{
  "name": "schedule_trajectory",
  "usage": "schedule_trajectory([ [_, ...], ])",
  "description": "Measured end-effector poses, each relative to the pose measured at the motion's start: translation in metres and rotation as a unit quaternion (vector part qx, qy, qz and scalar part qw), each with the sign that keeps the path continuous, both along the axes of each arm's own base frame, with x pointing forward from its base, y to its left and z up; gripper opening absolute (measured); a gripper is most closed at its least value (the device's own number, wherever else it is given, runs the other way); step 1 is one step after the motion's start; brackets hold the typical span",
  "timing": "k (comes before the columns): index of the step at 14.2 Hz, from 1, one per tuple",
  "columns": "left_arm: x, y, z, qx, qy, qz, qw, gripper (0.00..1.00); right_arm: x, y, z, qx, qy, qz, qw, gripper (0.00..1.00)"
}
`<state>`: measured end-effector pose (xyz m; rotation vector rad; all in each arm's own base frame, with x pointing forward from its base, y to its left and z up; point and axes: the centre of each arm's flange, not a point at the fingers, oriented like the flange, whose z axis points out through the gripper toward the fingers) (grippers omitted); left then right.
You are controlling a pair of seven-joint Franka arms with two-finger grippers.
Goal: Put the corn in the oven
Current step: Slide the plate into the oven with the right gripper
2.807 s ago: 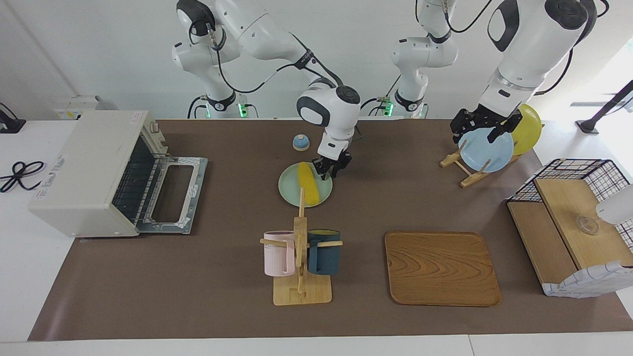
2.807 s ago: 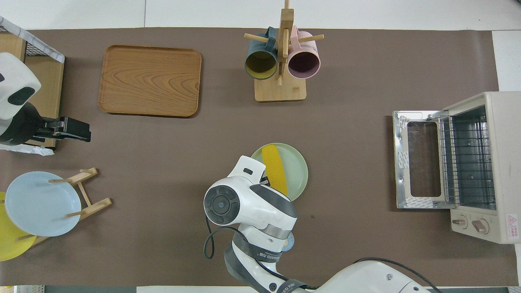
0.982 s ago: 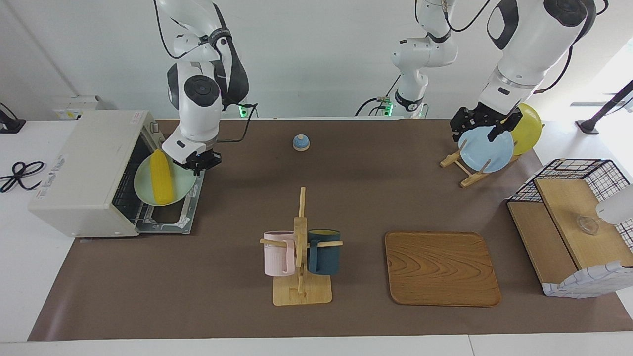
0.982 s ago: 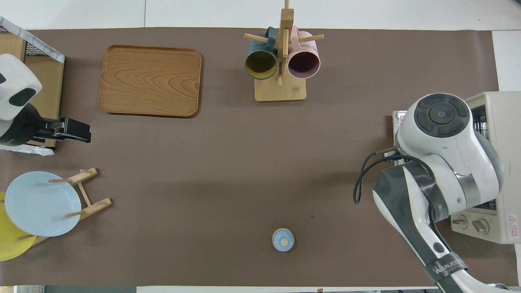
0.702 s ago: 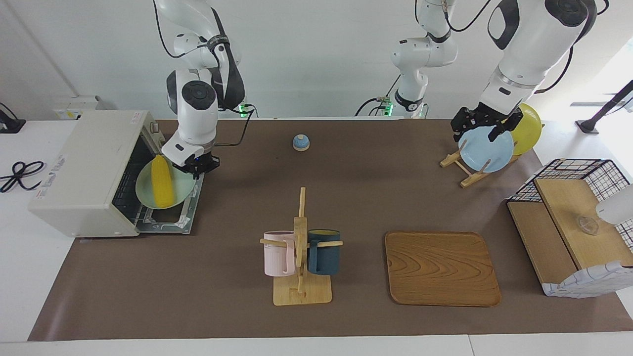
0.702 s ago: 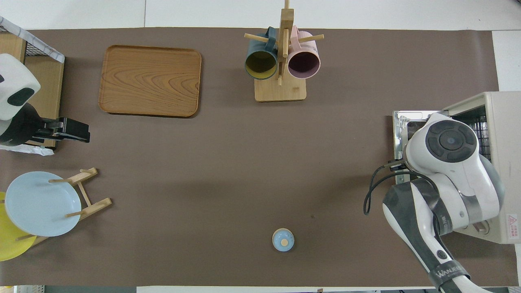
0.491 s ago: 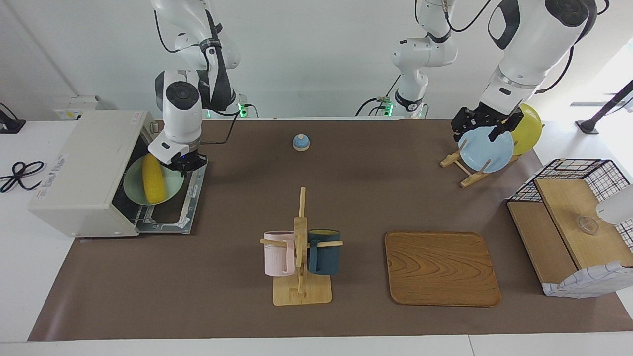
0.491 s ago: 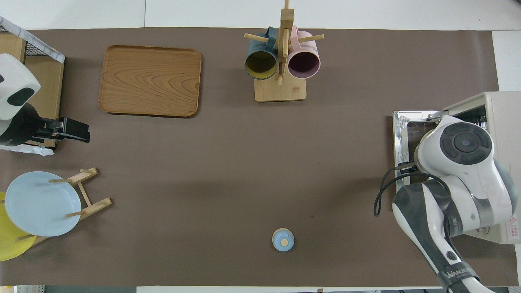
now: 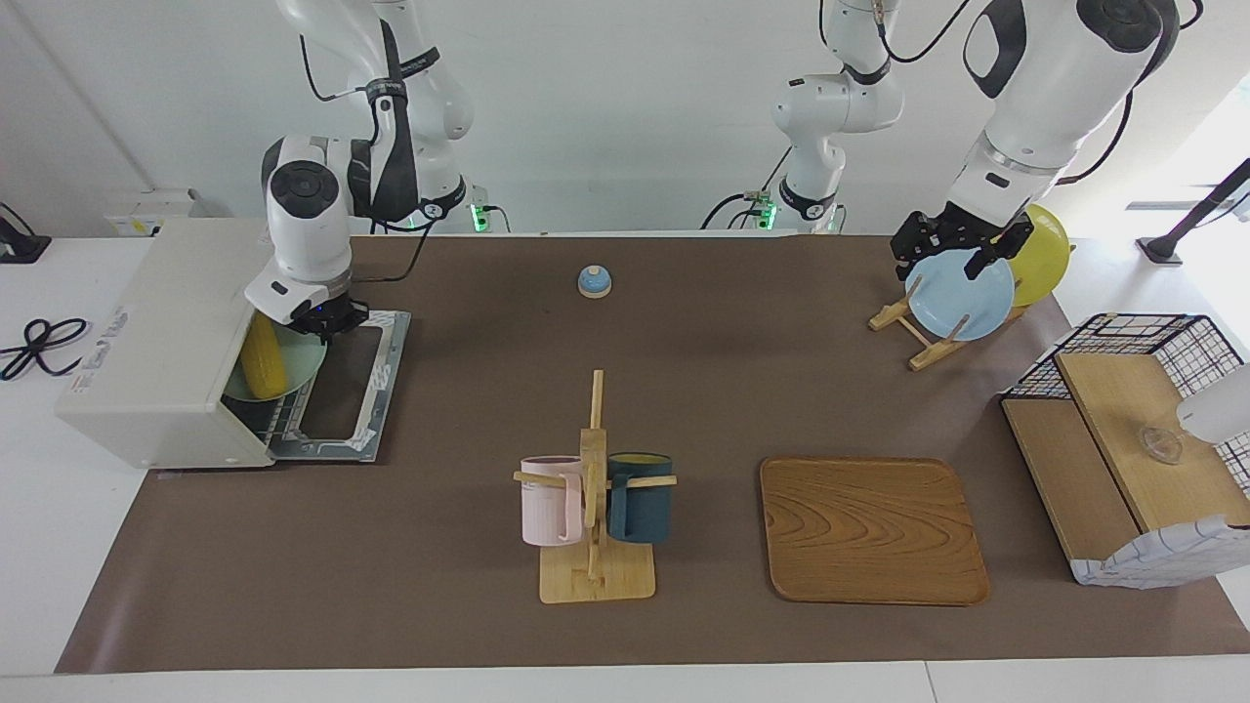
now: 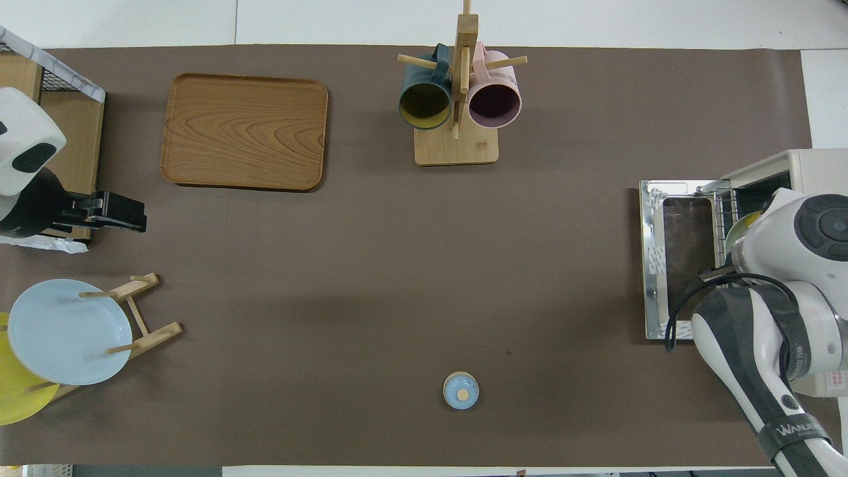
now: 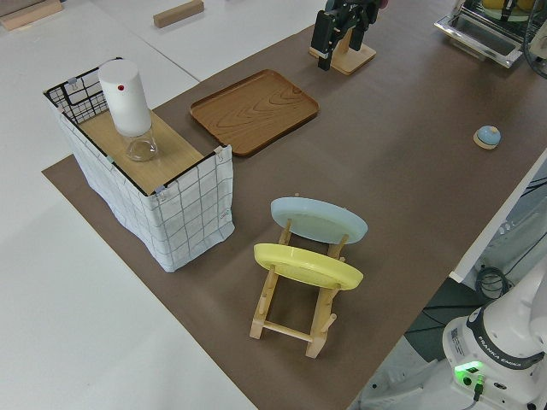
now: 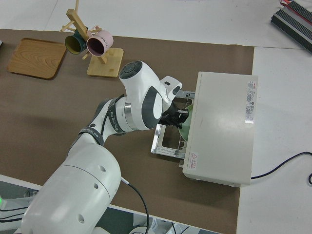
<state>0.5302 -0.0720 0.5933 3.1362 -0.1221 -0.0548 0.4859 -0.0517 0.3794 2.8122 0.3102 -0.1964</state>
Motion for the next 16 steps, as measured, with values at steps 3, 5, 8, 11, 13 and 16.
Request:
schedule_trajectory([
  [3,0.0,0.0,0.0,0.0,0.0,0.0,1.0,1.0,-0.001,0.001,-0.002,0.0,0.002,0.001,1.0,0.13],
  [5,0.0,0.0,0.0,0.0,0.0,0.0,1.0,1.0,-0.001,0.001,-0.002,0.0,0.002,0.001,1.0,0.32],
  [8,0.0,0.0,0.0,0.0,0.0,0.0,1.0,1.0,-0.001,0.001,-0.002,0.0,0.002,0.001,1.0,0.41],
  [11,0.0,0.0,0.0,0.0,0.0,0.0,1.0,1.0,0.0,0.002,-0.002,0.001,-0.002,0.003,1.0,0.39],
  [13,0.0,0.0,0.0,0.0,0.0,0.0,1.0,1.0,0.001,0.008,-0.002,0.006,-0.007,0.006,1.0,0.34],
  [16,0.0,0.0,0.0,0.0,0.0,0.0,1.0,1.0,0.004,0.064,-0.003,0.027,-0.024,-0.006,0.999,0.05],
])
